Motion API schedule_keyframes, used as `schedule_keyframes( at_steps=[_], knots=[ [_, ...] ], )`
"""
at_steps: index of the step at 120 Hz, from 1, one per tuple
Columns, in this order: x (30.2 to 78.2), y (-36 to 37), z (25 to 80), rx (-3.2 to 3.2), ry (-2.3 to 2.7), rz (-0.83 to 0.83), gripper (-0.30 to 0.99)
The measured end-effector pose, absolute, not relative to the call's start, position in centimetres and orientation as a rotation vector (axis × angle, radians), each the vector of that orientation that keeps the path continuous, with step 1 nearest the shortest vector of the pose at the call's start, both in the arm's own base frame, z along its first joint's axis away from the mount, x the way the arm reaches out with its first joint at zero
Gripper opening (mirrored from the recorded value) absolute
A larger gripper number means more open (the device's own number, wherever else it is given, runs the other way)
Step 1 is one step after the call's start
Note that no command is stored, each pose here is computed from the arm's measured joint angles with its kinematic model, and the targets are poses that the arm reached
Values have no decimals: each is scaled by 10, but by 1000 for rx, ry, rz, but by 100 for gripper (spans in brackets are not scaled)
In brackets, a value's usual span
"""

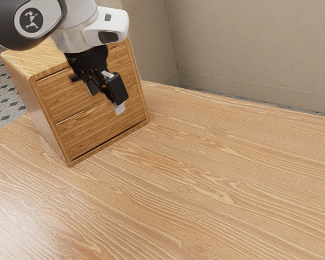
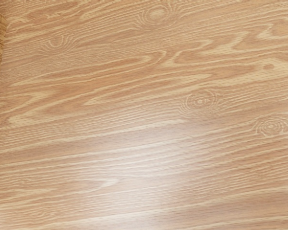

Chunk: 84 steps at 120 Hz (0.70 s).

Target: Pull the drawer handle with one arm to open the drawer

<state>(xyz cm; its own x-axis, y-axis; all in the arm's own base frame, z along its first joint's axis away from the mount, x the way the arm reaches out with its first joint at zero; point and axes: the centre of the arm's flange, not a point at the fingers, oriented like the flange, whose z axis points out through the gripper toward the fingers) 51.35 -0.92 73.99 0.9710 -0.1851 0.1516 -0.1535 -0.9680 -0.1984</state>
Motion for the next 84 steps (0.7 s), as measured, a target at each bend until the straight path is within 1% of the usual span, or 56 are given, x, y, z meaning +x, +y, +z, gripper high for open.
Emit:
schedule_keyframes(
  at_steps=[16,43,84],
  knots=[
    [511,-4,751,-2908,260,-313,69],
    [509,1,757,-2891,276,-342,69],
    [508,7,753,-2897,286,-295,69]
  ],
)
